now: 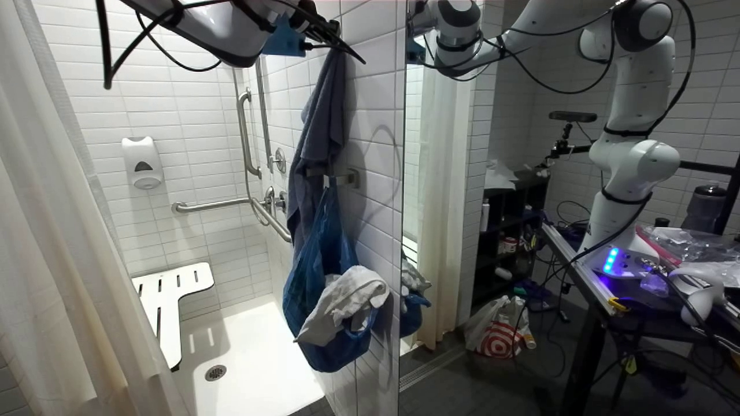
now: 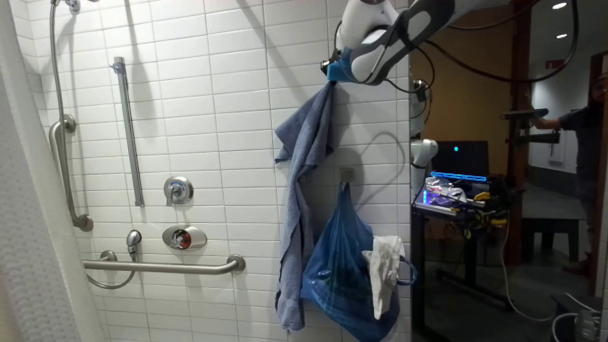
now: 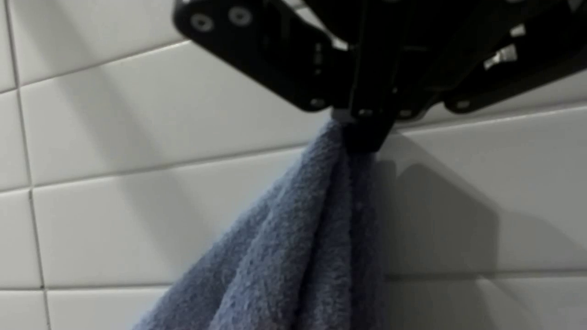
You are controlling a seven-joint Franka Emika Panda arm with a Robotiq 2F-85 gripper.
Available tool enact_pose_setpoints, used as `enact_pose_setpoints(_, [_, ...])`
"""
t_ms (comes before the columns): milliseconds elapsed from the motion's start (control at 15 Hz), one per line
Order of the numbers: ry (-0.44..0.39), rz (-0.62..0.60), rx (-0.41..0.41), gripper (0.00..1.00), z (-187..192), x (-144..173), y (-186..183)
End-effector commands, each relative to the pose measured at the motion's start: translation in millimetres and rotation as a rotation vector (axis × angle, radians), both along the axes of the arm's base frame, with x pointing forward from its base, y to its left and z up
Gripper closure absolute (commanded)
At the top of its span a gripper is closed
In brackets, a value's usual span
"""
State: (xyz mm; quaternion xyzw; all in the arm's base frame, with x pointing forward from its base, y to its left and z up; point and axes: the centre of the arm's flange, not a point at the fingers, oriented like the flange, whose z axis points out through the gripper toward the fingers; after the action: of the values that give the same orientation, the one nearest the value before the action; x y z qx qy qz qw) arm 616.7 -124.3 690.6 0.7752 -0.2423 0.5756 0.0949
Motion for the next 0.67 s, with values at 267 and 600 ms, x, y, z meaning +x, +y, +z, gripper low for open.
enact_pose_setpoints(267, [0.007,0.048,-0.040,0.80,-1,4,24])
enact_pose_setpoints(600, [0.010,0.090,-0.058,0.60,-2,8,49])
